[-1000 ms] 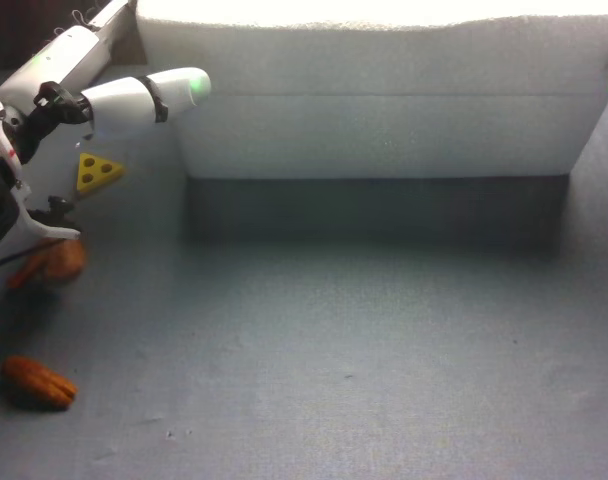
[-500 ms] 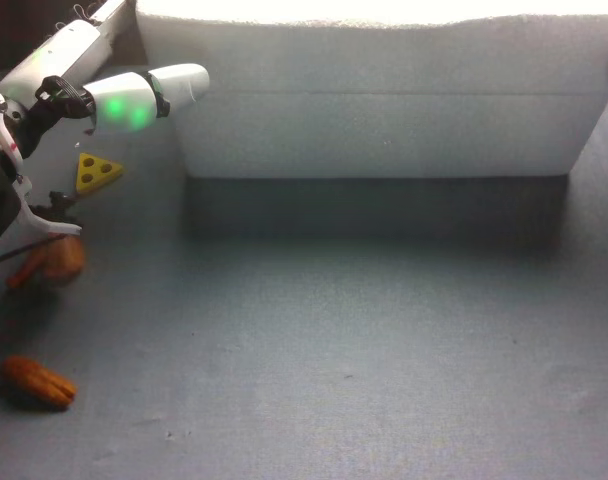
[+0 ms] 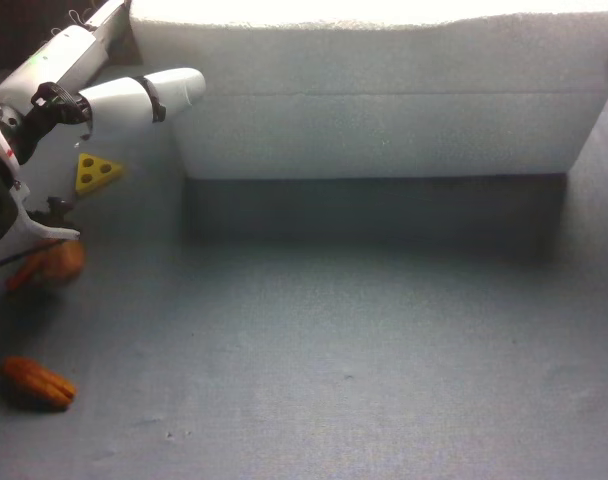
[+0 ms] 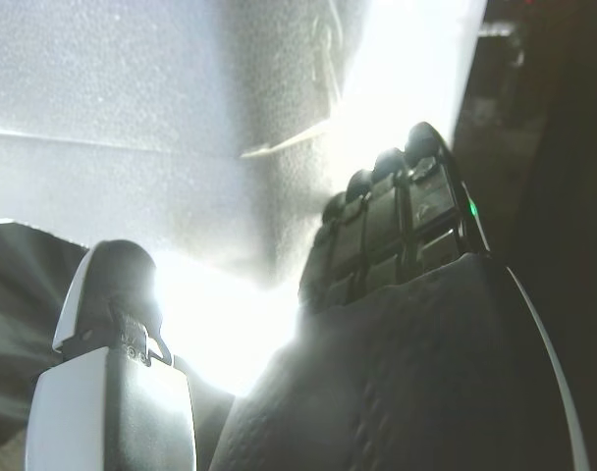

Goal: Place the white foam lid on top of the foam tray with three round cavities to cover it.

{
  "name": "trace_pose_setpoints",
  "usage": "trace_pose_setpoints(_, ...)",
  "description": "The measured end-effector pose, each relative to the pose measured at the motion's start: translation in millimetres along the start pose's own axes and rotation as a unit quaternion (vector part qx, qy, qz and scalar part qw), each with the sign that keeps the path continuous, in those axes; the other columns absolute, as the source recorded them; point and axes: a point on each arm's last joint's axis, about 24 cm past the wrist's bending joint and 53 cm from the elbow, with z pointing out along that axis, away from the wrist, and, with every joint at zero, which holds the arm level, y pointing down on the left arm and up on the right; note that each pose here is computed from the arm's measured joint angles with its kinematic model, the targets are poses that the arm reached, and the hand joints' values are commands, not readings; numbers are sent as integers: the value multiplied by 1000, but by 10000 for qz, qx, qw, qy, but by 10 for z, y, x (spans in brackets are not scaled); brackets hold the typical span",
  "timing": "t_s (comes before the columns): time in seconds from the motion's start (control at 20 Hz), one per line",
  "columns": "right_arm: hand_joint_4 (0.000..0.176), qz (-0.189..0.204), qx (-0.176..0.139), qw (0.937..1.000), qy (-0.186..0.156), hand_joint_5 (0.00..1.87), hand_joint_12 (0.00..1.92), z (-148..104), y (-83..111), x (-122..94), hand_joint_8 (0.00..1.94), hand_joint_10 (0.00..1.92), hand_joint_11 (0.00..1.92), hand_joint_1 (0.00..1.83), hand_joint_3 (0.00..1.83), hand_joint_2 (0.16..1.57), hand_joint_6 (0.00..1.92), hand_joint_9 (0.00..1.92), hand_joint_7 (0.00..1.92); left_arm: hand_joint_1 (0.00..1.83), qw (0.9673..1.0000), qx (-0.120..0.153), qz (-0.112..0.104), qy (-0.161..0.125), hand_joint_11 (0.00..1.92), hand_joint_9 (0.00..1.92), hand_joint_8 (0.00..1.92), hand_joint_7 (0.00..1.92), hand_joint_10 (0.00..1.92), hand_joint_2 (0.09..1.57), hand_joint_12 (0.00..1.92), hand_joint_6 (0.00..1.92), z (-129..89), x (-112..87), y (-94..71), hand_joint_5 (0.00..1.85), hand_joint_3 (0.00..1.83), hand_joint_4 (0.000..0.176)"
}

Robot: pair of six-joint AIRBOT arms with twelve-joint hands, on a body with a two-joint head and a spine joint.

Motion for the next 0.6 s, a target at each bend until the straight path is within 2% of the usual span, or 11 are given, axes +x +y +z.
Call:
trace_pose_setpoints(0.1, 0, -10, -5, 10000, -14, 0, 171, 2, -1, -12, 0, 0, 0, 527, 0, 1333, 0, 0, 0, 468, 10000, 6, 3, 4, 0, 0, 0, 0, 0, 1128, 312, 1, 7, 3, -7, 104, 0, 0)
trace_pose_setpoints(0.2, 0, -36, 22, 10000, -14, 0, 116, 8, -25, -29, 0, 0, 0, 530, 0, 1324, 0, 0, 0, 482, 10000, 6, 7, 8, 0, 0, 0, 0, 0, 1131, 108, 3, 37, 5, -19, 96, 1, 0)
trace_pose_setpoints(0.25, 0, -55, 52, 10000, -10, 0, 157, 14, -48, -41, 0, 0, 0, 533, 0, 1314, 0, 0, 0, 472, 10000, 12, 21, 23, 0, 0, 0, 0, 0, 1140, 125, 1, 38, 14, -21, 88, 2, 0)
trace_pose_setpoints(0.35, 0, -68, 103, 9999, 4, 0, 363, 19, -82, -50, 0, 0, 0, 553, 0, 1307, 0, 0, 0, 477, 10000, 16, 45, 44, 0, 0, 0, 0, 0, 1147, 127, 1, 50, 20, -35, 85, 4, 0)
trace_pose_setpoints(0.4, 0, -74, 117, 9999, 8, 0, 471, 21, -92, -53, 0, 0, 0, 542, 0, 1305, 0, 0, 0, 461, 10000, 19, 45, 43, 0, 0, 0, 0, 0, 1144, 192, 1, 51, 20, -38, 87, 1, 0)
trace_pose_setpoints(0.6, 0, -66, 155, 9999, 21, 0, 584, 22, -112, -50, 0, 3, 0, 550, 0, 1296, 0, 7, 0, 490, 10000, 8, 49, 39, 0, 0, 0, 0, 0, 1141, 129, 0, 46, 17, -26, 69, 0, 0)
